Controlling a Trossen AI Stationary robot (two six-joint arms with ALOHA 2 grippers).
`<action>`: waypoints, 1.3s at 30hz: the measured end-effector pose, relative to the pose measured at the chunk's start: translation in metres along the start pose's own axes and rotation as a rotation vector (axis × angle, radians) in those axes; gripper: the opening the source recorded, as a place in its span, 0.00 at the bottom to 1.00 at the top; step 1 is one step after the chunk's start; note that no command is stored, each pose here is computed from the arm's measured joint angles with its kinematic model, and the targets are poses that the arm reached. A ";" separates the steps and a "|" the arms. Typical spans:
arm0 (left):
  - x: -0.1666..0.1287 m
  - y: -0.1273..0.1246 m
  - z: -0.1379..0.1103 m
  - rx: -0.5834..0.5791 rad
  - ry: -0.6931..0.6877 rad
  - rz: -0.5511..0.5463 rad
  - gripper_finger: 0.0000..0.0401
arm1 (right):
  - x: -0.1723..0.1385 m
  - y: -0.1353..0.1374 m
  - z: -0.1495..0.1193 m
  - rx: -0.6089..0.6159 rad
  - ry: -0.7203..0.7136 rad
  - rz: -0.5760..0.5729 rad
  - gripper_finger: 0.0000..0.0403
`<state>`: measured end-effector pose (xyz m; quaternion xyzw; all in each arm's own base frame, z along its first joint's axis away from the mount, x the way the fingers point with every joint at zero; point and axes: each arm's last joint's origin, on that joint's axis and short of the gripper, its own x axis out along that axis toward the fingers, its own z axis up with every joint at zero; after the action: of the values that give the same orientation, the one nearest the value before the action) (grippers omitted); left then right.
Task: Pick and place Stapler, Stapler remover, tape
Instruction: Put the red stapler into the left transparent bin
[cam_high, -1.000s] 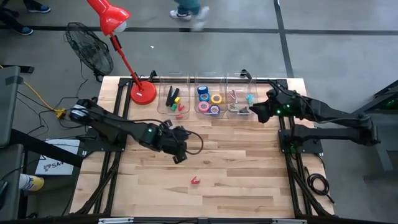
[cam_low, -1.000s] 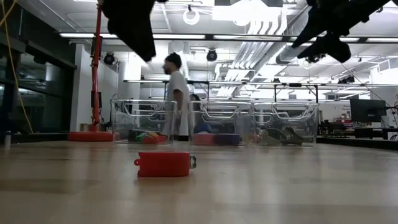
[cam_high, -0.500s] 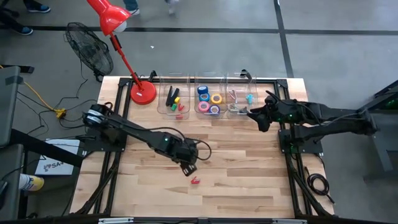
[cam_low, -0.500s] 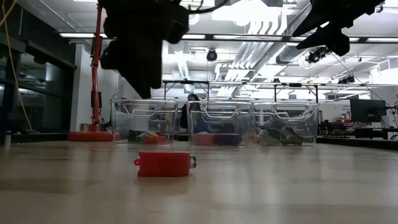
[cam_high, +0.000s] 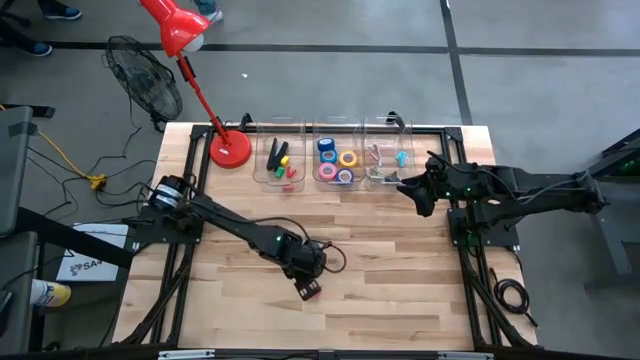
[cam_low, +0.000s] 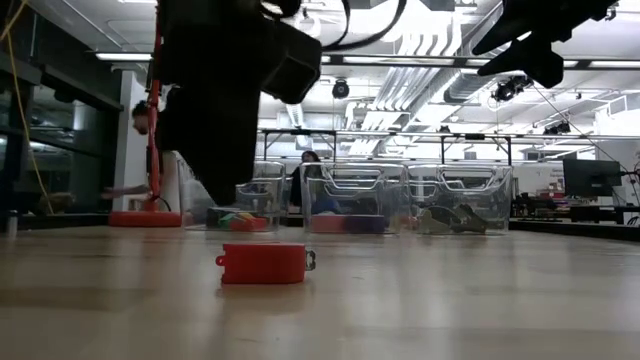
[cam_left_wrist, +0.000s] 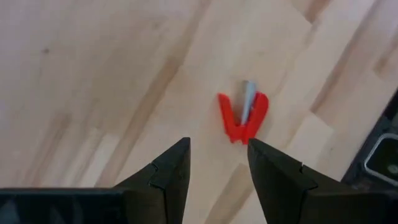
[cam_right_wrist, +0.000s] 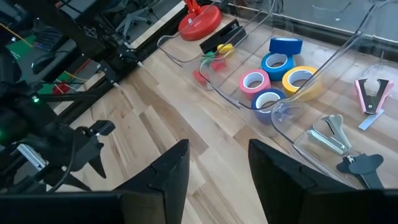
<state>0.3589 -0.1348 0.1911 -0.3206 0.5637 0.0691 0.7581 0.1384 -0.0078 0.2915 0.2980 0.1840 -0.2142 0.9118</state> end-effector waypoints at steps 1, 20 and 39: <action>0.000 -0.001 -0.002 0.020 -0.006 0.001 0.39 | 0.000 0.000 0.000 0.000 0.000 0.001 0.39; -0.016 -0.042 -0.027 0.206 -0.189 0.083 0.39 | -0.002 0.004 -0.004 -0.013 0.018 0.028 0.39; 0.015 -0.039 -0.031 0.369 -0.083 0.095 0.78 | -0.007 0.019 -0.017 -0.051 -0.005 0.039 0.39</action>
<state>0.3580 -0.1868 0.1885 -0.1461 0.5496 0.0133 0.8225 0.1382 0.0192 0.2911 0.2775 0.1813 -0.1925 0.9236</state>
